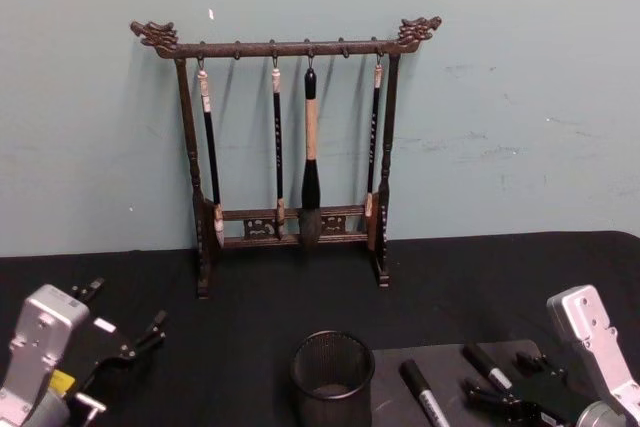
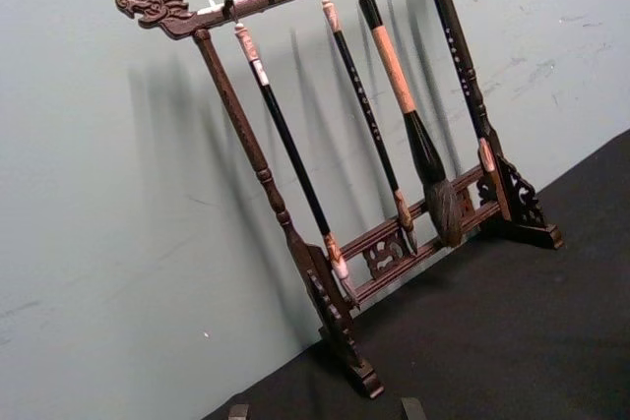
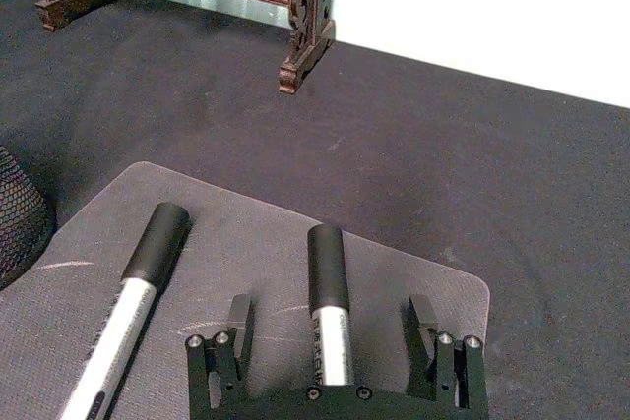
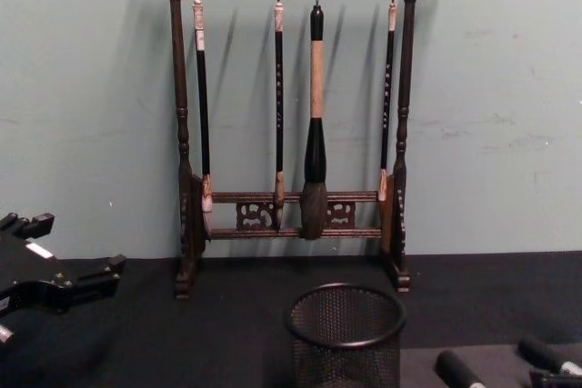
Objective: Pick up the water-based marker from the table and place it into the pen holder.
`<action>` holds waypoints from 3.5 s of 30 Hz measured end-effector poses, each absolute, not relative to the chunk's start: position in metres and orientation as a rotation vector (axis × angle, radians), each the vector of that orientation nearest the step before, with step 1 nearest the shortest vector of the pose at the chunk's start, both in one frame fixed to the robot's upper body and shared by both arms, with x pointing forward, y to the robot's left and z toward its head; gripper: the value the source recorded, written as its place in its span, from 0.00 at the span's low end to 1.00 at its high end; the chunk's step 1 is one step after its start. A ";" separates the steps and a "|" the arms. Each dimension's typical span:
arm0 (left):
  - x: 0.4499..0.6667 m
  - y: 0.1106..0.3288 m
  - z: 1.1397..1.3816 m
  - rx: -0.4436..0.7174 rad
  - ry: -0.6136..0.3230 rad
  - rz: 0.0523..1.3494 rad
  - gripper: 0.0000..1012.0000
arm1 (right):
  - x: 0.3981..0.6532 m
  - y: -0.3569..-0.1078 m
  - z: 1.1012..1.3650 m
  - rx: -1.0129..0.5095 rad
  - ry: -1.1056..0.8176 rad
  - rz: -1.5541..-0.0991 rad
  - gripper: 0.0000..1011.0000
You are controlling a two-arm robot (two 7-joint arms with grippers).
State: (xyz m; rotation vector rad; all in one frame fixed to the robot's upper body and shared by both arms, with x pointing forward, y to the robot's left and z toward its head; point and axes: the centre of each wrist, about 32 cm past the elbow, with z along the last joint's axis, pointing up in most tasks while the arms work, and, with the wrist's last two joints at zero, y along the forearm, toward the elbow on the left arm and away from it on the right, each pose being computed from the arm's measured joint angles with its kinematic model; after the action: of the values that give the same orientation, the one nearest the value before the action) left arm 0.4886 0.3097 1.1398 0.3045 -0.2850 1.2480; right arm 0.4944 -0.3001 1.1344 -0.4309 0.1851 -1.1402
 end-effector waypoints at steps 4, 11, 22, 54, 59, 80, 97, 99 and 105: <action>0.489 0.310 1.140 0.304 -0.285 1.248 0.99 | 0.495 -0.301 1.133 -0.425 0.192 -1.139 0.99; 0.489 0.310 1.140 0.304 -0.285 1.248 0.99 | 0.494 -0.301 1.133 -0.422 0.194 -1.138 0.99; 0.489 0.310 1.140 0.304 -0.285 1.248 0.99 | 0.494 -0.301 1.133 -0.421 0.192 -1.138 0.99; 0.489 0.310 1.140 0.304 -0.285 1.248 0.99 | 0.494 -0.301 1.133 -0.421 0.191 -1.138 0.20; 0.489 0.310 1.140 0.304 -0.285 1.248 0.99 | 0.494 -0.301 1.133 -0.421 0.191 -1.138 0.19; 0.489 0.310 1.140 0.304 -0.285 1.248 0.99 | 0.494 -0.306 1.138 -0.348 0.182 -1.156 0.19; 0.489 0.310 1.140 0.304 -0.285 1.248 0.99 | 0.511 -0.298 1.166 -0.179 0.082 -1.098 0.19; 0.489 0.310 1.140 0.304 -0.285 1.248 0.99 | 0.512 -0.297 1.167 -0.173 0.078 -1.091 0.19; 0.489 0.310 1.140 0.304 -0.285 1.248 0.99 | 0.517 -0.287 1.177 -0.121 0.058 -1.015 0.19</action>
State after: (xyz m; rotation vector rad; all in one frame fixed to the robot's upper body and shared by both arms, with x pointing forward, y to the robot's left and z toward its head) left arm 0.4886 0.3097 1.1398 0.3045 -0.2849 1.2479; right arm 0.5171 -0.2871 1.1768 -0.1208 0.0583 -1.0147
